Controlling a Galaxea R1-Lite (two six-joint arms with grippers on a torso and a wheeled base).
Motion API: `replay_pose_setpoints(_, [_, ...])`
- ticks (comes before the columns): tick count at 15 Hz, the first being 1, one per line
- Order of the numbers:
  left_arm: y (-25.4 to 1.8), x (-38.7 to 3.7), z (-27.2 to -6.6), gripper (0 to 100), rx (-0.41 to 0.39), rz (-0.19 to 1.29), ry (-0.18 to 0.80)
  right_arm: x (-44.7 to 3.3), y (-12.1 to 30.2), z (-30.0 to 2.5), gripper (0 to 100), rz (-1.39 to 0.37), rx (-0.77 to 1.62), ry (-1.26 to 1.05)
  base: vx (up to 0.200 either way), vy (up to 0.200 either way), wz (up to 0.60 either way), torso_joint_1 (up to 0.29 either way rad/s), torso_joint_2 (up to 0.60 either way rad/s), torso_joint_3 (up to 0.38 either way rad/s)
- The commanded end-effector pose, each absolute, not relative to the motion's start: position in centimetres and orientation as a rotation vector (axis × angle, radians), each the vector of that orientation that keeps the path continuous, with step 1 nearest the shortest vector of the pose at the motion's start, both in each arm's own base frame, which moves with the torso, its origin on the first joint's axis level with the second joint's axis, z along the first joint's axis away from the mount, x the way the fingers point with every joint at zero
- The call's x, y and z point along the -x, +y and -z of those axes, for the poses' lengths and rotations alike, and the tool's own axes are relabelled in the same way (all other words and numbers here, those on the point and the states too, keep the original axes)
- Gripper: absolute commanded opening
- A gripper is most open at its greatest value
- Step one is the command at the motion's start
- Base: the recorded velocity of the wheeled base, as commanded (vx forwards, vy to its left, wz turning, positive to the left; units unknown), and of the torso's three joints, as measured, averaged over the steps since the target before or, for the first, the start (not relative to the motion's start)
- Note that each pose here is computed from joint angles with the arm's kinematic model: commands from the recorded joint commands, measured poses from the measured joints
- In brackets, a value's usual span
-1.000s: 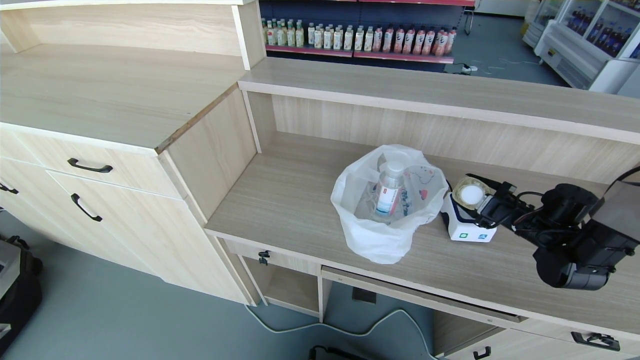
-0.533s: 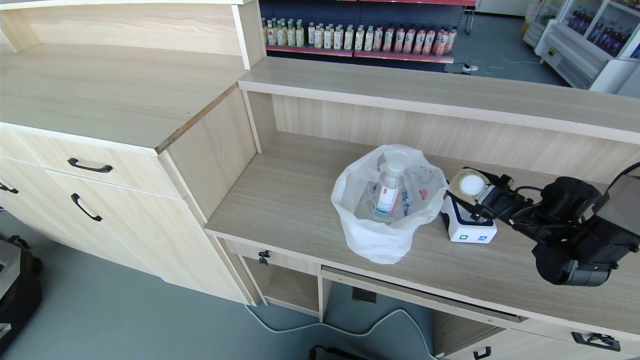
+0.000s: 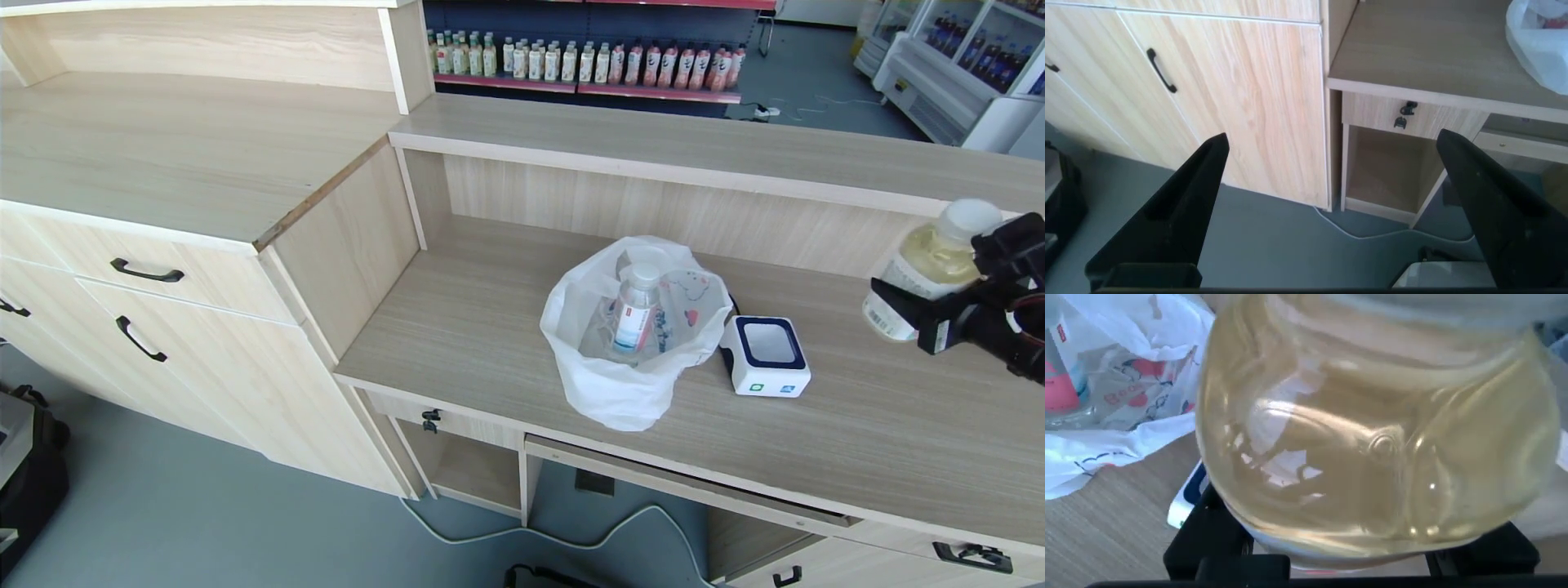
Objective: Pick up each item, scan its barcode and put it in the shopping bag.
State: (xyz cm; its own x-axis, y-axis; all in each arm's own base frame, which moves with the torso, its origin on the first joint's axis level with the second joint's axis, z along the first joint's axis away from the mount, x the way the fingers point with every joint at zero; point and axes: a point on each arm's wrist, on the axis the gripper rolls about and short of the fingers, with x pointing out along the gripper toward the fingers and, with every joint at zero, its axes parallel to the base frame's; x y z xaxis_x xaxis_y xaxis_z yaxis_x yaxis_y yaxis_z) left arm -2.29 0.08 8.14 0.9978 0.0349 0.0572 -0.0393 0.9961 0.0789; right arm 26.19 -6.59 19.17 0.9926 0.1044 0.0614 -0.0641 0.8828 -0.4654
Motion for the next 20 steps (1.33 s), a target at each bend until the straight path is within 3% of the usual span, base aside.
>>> replay_pose_setpoints(1, [0.1,2.3,-8.1,100,-0.080,-0.038,-0.057,-19.3,-7.7,-21.3,0,0.136,0.307,-0.038,0.000,0.000,0.00,0.000,0.00,0.000])
replay_pose_setpoints(4, [0.1,2.3,-8.1,100,-0.080,-0.038,-0.057,-16.9,-7.4,-21.2,0,0.369,0.049,0.041,0.000,0.000,0.00,0.000,0.00,0.000])
replay_pose_setpoints(8, [0.1,2.3,-8.1,100,-0.080,-0.038,-0.057,-17.2,-6.8,-20.9,0,0.516,0.101,0.069,0.000,0.000,0.00,0.000,0.00,0.000])
replay_pose_setpoints(13, [0.1,2.3,-8.1,100,-0.080,-0.038,-0.057,-17.9,-6.1,-21.3,0,0.474,0.189,0.027,0.000,0.000,0.24,0.000,0.00,0.000])
replay_pose_setpoints(17, [0.1,2.3,-8.1,100,-0.080,-0.038,-0.057,-22.7,-6.0,-19.9,0,0.409,0.209,-0.038,0.000,0.000,0.60,-0.002,0.00,0.002])
replay_pose_setpoints(20, [0.1,2.3,-8.2,100,-0.079,-0.038,-0.058,-27.4,-5.4,-17.1,0,0.321,0.152,0.009,0.000,0.000,0.00,0.000,0.00,0.000])
